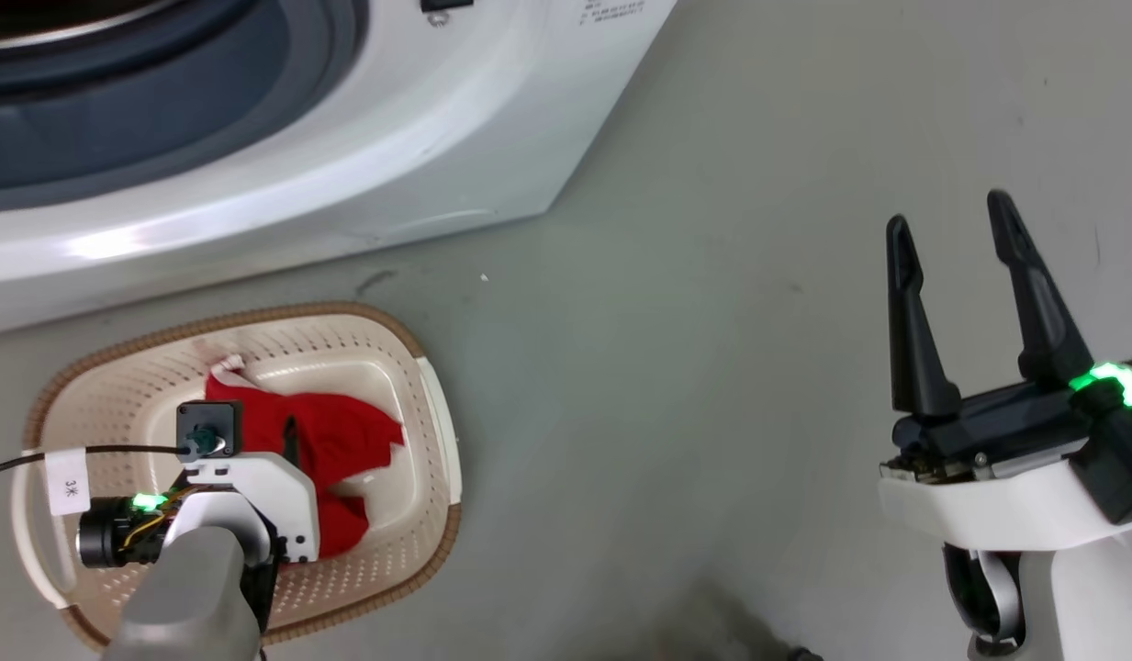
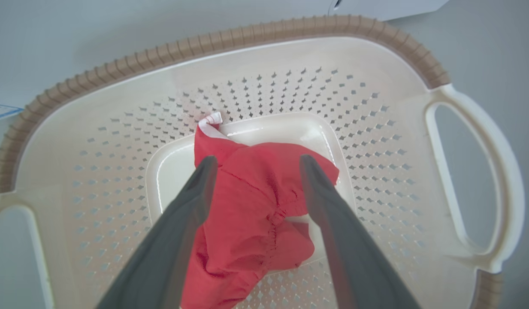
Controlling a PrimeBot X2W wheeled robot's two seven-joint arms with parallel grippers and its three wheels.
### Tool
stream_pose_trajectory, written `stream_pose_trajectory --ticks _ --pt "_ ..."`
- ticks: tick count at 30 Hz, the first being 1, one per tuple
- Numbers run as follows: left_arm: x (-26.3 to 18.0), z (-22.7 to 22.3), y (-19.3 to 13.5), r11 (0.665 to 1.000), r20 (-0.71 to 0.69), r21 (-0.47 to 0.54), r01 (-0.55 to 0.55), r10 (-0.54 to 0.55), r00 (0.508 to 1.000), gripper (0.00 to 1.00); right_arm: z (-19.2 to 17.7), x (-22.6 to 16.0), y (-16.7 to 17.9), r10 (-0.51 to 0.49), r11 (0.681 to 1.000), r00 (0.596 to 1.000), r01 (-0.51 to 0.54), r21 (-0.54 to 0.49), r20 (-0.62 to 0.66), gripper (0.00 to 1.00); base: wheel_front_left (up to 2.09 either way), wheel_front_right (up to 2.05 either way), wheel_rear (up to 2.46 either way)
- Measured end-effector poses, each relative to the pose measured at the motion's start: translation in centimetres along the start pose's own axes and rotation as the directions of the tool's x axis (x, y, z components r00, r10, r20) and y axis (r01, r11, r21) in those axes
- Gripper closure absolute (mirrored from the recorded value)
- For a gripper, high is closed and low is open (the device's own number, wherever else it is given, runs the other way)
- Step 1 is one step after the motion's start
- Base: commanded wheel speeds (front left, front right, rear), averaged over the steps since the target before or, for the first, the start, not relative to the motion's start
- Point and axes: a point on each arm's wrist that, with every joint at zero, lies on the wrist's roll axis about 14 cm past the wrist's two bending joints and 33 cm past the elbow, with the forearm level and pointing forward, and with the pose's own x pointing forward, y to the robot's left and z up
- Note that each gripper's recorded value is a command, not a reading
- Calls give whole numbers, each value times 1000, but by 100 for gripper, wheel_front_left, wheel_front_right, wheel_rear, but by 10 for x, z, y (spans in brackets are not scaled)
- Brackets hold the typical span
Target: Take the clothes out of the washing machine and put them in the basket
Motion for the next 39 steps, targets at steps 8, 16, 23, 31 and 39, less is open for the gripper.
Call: stream_pose_trajectory --ticks 8,16,23,31,39 --pt "-52 46 2 999 218 -28 -42 47 975 0 24 -24 5 7 1000 999 -7 6 37 0 0 0 0" --pt "-114 76 11 992 391 -71 -99 119 913 0 49 -49 13 25 1000 996 -26 13 90 0 0 0 0" --pt "-164 114 22 985 555 -94 -147 175 813 0 62 -63 18 37 999 992 -40 19 123 0 0 0 0" --pt "-198 159 26 983 690 -84 -162 174 703 0 71 -71 20 39 999 988 -43 23 147 0 0 0 0" --pt "-197 222 33 986 776 -65 -152 146 613 0 69 -68 17 28 999 989 -32 29 142 0 0 0 0"
